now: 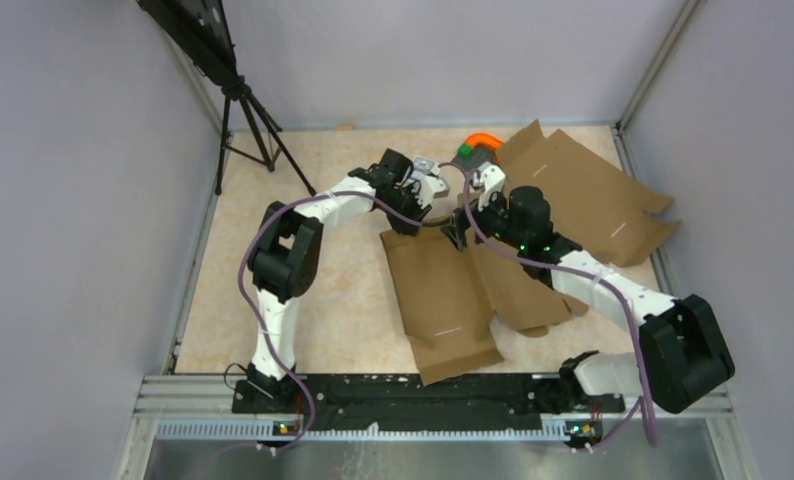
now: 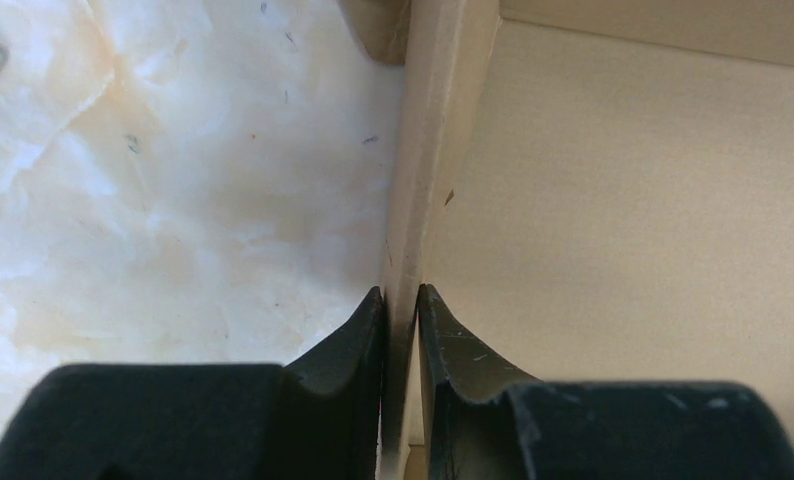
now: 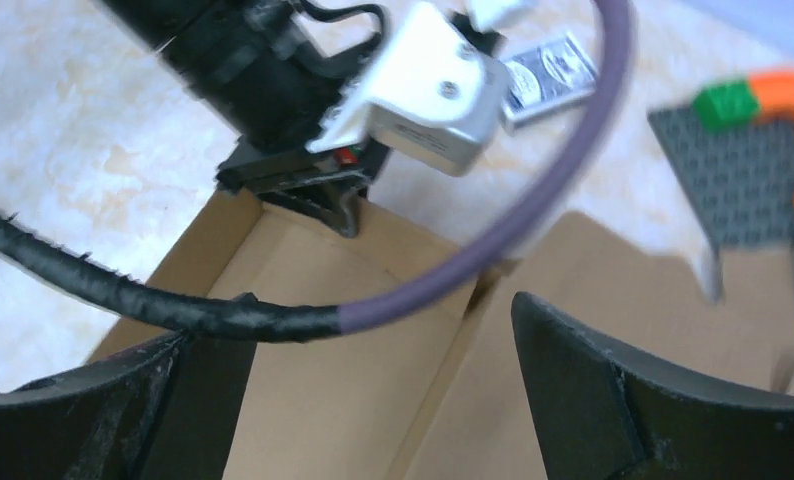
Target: Fold the paper box
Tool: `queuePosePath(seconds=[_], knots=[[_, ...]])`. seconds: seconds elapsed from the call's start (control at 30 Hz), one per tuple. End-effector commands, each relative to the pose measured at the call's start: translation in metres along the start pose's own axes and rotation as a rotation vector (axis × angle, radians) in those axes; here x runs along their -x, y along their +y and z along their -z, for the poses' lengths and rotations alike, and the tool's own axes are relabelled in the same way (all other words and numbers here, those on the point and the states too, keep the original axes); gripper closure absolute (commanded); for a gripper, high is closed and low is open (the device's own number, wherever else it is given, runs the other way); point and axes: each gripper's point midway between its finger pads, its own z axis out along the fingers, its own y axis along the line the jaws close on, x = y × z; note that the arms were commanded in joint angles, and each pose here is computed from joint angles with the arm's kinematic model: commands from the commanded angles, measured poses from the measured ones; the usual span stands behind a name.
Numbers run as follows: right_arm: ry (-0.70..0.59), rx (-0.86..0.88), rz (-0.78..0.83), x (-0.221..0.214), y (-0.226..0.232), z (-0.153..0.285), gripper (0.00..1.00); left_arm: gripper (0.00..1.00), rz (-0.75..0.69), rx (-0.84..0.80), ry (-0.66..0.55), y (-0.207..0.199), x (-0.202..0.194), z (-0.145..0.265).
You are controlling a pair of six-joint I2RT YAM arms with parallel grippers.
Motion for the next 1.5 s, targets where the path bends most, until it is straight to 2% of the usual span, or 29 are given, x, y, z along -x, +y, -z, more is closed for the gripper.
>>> queuePosePath(seconds=[0.0, 0.13, 0.23, 0.3, 0.4, 0.53, 0.57, 0.9, 1.03, 1.23, 1.37, 1.47], knots=[[0.082, -0.265, -0.340, 0.004, -0.026, 0.022, 0.07, 0.80, 0.031, 0.034, -0.004, -0.005, 0.002, 0.011], [0.146, -0.373, -0.405, -0.017, -0.033, 0.046, 0.11, 0.80, 0.056, 0.046, -0.020, -0.005, 0.004, 0.011], [0.127, -0.424, -0.446, -0.027, -0.041, 0.058, 0.17, 0.80, 0.068, 0.046, -0.042, -0.007, 0.008, 0.012], [0.140, -0.364, -0.468, -0.032, -0.036, 0.056, 0.23, 0.80, 0.073, 0.051, -0.048, -0.007, 0.009, 0.012], [0.231, -0.292, -0.449, -0.040, -0.029, 0.045, 0.25, 0.79, 0.074, 0.056, -0.060, -0.006, 0.011, 0.012], [0.364, -0.228, -0.459, -0.049, -0.025, 0.025, 0.41, 0.80, 0.078, 0.052, -0.063, -0.008, 0.011, 0.012], [0.392, -0.228, -0.462, -0.054, -0.024, 0.020, 0.43, 0.81, 0.078, 0.049, -0.061, -0.008, 0.011, 0.011], [0.569, -0.238, -0.416, -0.091, 0.000, -0.024, 0.41, 0.81, 0.096, 0.086, -0.045, -0.009, 0.005, 0.009], [0.539, -0.149, -0.415, -0.084, 0.026, -0.035, 0.41, 0.81, 0.121, 0.100, -0.048, -0.007, 0.003, 0.007], [0.503, -0.074, -0.441, -0.073, 0.038, -0.041, 0.42, 0.81, 0.142, 0.093, -0.057, -0.011, 0.000, 0.003], [0.487, -0.089, -0.436, -0.064, 0.035, -0.039, 0.42, 0.81, 0.141, 0.102, -0.047, -0.009, -0.002, 0.004], [0.449, -0.151, -0.423, -0.052, 0.021, -0.031, 0.36, 0.81, 0.133, 0.106, -0.047, -0.009, -0.002, 0.006]])
